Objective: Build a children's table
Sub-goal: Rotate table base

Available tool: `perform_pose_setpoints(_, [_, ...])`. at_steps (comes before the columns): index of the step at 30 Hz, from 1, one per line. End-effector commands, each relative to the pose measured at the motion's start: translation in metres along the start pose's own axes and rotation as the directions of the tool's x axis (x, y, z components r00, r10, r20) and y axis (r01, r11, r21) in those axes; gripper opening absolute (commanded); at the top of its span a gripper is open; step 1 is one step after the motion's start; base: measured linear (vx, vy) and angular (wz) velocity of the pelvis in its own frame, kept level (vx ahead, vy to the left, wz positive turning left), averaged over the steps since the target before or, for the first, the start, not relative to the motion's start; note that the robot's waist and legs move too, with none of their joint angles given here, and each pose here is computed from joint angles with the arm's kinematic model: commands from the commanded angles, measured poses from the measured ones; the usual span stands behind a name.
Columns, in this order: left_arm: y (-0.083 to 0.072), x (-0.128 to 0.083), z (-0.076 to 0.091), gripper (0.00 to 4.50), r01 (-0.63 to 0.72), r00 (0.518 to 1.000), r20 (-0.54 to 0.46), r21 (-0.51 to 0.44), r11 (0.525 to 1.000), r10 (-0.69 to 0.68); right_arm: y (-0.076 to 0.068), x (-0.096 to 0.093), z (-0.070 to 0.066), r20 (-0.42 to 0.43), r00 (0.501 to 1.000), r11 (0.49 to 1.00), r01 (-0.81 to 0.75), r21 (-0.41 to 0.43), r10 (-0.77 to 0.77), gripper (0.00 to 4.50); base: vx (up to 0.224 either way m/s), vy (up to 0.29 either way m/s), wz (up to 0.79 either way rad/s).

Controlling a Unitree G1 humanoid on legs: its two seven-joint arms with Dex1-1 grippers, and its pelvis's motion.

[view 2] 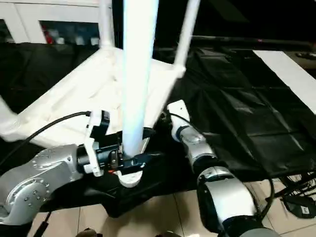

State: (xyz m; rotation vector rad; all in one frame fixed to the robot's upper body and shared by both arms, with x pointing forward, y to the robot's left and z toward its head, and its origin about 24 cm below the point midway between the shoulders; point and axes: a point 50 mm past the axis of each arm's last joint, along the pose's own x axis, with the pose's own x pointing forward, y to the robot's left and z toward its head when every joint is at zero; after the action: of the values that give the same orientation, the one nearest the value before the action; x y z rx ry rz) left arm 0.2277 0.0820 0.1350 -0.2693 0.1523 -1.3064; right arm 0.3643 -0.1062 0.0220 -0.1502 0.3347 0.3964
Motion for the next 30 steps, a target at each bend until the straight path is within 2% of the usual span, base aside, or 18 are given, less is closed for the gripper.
perform_pose_setpoints(1, [-0.012,0.014,0.005,4.45,0.089,0.996,0.014,0.015,0.996,-0.089,0.022,0.008,0.018,0.056,0.994,0.995,-0.091,-0.027,0.092,3.79,0.000,0.000,0.00])
perform_pose_setpoints(2, [-0.012,0.019,0.004,4.45,0.094,0.996,0.009,0.016,0.995,-0.094,0.030,0.010,0.021,0.063,0.990,0.992,-0.122,-0.032,0.124,3.79,0.000,0.000,0.00])
perform_pose_setpoints(7, [-0.009,0.027,0.003,4.45,0.080,0.997,0.012,0.029,0.996,-0.081,0.041,0.011,0.025,0.078,0.985,0.987,-0.153,-0.042,0.156,3.79,0.000,0.000,0.00])
perform_pose_setpoints(10, [0.005,0.029,0.005,4.45,-0.014,1.000,0.019,0.075,0.997,0.013,0.047,0.013,0.030,0.092,0.982,0.985,-0.163,-0.050,0.167,3.79,0.000,0.000,0.00])
perform_pose_setpoints(14, [0.020,0.024,0.005,4.45,-0.118,0.993,-0.007,0.127,0.985,0.120,0.044,0.013,0.031,0.091,0.986,0.988,-0.132,-0.085,0.140,3.79,0.000,0.000,0.00])
perform_pose_setpoints(17, [0.044,0.005,0.009,4.45,-0.250,0.965,-0.027,0.202,0.947,0.260,0.028,0.011,0.033,0.112,0.991,0.995,-0.072,-0.064,0.079,3.79,0.000,0.000,0.00])
perform_pose_setpoints(20, [0.061,-0.012,0.010,4.45,-0.333,0.933,-0.051,0.242,0.911,0.355,0.014,0.006,0.031,0.147,0.988,0.998,-0.051,-0.034,0.055,3.79,0.000,0.000,0.00])
perform_pose_setpoints(24, [0.077,-0.023,0.014,4.45,-0.429,0.892,-0.028,0.271,0.862,0.452,-0.007,-0.003,0.026,0.183,0.983,1.000,-0.013,-0.011,0.015,3.79,0.000,0.000,0.00])
perform_pose_setpoints(26, [0.085,-0.026,0.016,4.45,-0.471,0.868,-0.018,0.284,0.835,0.496,-0.016,-0.008,0.021,0.186,0.982,1.000,0.000,-0.026,0.005,3.79,0.000,0.000,0.00])
perform_pose_setpoints(30, [0.092,-0.025,0.017,4.45,-0.489,0.858,-0.010,0.294,0.821,0.514,-0.026,-0.017,0.014,0.190,0.982,0.999,0.001,-0.042,0.007,3.79,0.000,0.000,0.00])
